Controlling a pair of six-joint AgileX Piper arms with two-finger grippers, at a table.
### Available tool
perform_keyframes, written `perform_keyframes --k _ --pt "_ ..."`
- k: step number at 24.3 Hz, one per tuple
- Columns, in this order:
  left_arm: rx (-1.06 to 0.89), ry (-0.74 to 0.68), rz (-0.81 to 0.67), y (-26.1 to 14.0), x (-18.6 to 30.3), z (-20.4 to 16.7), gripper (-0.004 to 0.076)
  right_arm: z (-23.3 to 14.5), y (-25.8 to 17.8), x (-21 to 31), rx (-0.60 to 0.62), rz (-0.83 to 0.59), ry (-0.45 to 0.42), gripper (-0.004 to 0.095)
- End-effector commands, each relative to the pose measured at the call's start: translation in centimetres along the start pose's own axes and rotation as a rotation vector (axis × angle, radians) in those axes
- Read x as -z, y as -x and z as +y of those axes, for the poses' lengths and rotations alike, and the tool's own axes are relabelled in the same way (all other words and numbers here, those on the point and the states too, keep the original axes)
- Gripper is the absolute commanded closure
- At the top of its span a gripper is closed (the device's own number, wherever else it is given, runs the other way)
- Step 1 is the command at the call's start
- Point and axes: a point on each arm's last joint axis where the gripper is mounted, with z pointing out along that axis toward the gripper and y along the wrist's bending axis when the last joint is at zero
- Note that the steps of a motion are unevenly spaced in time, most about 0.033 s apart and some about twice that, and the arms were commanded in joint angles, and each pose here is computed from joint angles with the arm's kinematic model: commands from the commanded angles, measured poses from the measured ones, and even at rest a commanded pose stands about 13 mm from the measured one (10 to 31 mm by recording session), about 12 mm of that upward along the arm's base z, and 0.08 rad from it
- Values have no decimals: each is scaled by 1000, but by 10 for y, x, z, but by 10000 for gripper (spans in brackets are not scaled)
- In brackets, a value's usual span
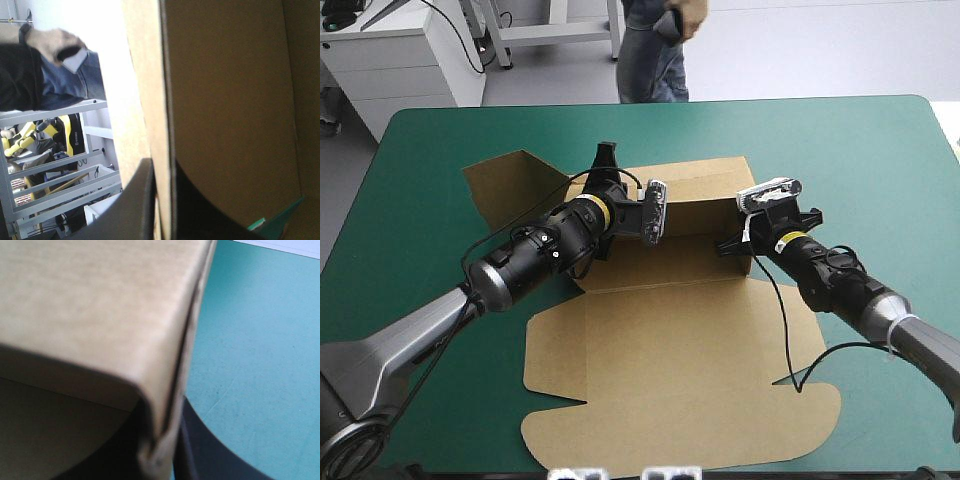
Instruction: Fold the box
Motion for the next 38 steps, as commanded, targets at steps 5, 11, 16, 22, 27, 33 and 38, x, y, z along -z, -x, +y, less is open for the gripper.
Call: perform_keyframes --k 5,11,16,22,27,33,38 --pt "73 -109 17 2 0 -13 622 3 17 2 57 -91 4 926" --pt "97 -108 15 2 0 -13 311 3 17 2 57 -90 4 926" --pt "176 -96 13 2 5 -11 262 3 17 2 57 -90 4 926" --pt "251 -50 -54 17 45 -4 265 3 17 2 44 -94 2 926" --pt "230 -30 -129 34 73 -6 269 3 18 2 27 -97 -1 926" --pt "249 56 47 27 47 -5 322 3 18 2 18 -100 -2 925" --pt "247 102 72 41 45 -11 325 2 16 -4 -15 -114 -13 920"
